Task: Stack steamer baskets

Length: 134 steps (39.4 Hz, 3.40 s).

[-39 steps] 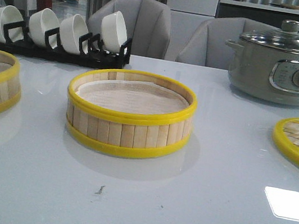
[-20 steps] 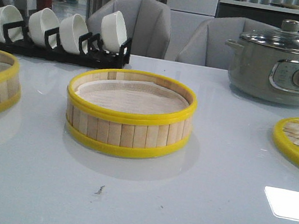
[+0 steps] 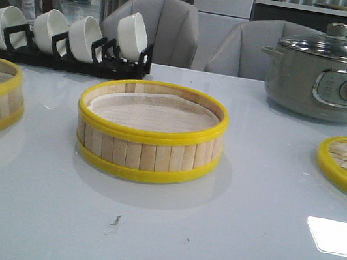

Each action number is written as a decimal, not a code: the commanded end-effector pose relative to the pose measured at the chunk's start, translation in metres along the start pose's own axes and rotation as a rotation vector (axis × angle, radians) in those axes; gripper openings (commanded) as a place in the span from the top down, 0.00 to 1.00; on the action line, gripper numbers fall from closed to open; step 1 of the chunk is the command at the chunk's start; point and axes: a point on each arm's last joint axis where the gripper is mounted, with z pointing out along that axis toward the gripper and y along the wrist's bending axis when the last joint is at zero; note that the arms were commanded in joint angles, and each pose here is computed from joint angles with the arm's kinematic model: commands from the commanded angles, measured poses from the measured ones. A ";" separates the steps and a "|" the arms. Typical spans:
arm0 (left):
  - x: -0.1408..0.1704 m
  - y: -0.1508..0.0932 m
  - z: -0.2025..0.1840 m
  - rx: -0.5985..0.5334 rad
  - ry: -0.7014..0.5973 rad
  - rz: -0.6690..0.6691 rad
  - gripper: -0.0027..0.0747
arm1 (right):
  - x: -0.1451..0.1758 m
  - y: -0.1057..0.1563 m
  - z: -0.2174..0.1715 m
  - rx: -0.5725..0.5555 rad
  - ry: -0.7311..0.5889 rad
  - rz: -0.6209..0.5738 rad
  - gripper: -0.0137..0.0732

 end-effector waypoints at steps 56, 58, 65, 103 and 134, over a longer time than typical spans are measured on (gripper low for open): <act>-0.017 -0.003 -0.014 0.026 -0.133 -0.007 0.85 | -0.137 0.014 0.005 0.030 -0.023 -0.045 0.78; -0.017 -0.003 -0.014 0.026 -0.133 -0.007 0.85 | -0.157 0.017 0.021 0.038 0.016 -0.064 0.78; -0.016 -0.004 -0.014 0.032 -0.131 -0.013 0.85 | -0.197 0.022 0.073 0.045 0.096 -0.069 0.78; -0.017 -0.010 0.010 0.070 -0.071 -0.043 0.25 | -0.175 0.021 0.123 0.061 0.327 -0.014 0.22; -0.011 -0.037 0.201 0.123 0.175 -0.096 0.24 | -0.174 0.021 0.123 0.060 0.328 -0.012 0.27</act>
